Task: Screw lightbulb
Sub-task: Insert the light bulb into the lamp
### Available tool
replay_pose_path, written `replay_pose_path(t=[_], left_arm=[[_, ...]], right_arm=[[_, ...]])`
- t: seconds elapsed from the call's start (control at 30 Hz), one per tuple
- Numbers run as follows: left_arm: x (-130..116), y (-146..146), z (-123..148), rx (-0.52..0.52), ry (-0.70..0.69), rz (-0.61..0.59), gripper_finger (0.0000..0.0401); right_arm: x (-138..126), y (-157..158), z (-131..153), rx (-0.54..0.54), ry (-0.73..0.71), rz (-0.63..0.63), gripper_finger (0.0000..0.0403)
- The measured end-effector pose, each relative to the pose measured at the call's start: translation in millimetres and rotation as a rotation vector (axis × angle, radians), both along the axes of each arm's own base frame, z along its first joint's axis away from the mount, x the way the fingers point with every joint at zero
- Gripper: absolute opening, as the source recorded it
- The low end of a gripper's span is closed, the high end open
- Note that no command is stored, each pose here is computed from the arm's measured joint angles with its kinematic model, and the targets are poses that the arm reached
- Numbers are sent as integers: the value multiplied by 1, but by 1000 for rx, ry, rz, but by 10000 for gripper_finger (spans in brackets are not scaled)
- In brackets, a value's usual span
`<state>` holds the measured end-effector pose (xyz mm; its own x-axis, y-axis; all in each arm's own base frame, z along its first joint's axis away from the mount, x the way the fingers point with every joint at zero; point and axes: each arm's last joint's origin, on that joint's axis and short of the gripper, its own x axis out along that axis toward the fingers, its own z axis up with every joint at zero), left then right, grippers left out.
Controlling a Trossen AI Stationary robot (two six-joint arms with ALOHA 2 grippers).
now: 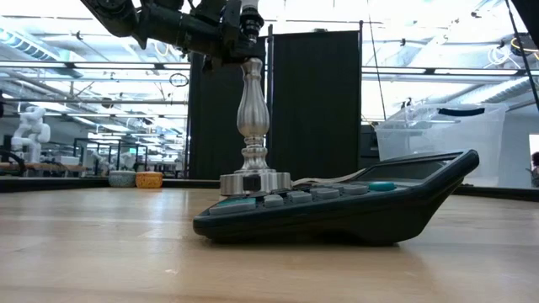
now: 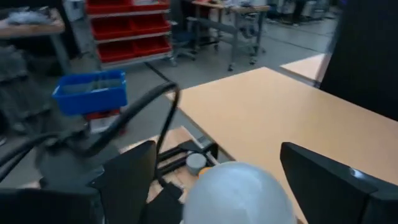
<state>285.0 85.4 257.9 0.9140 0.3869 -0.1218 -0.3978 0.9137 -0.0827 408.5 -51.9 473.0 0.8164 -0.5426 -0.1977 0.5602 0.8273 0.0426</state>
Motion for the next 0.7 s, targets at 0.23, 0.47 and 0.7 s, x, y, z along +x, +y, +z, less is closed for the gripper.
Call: replay_pose_path(t=[0.23, 0.47, 0.7], left_arm=[[0, 0, 0, -1, -1, -9, 73], [0, -1, 0, -4, -2, -30, 73], [1, -2, 0, -4, -1, -53, 73]], right_arm=[[-13, -12, 14, -74, 12, 138, 352], [-31, -44, 20, -112, 51, 322, 353], [-48, -85, 21, -31, 11, 589, 353]])
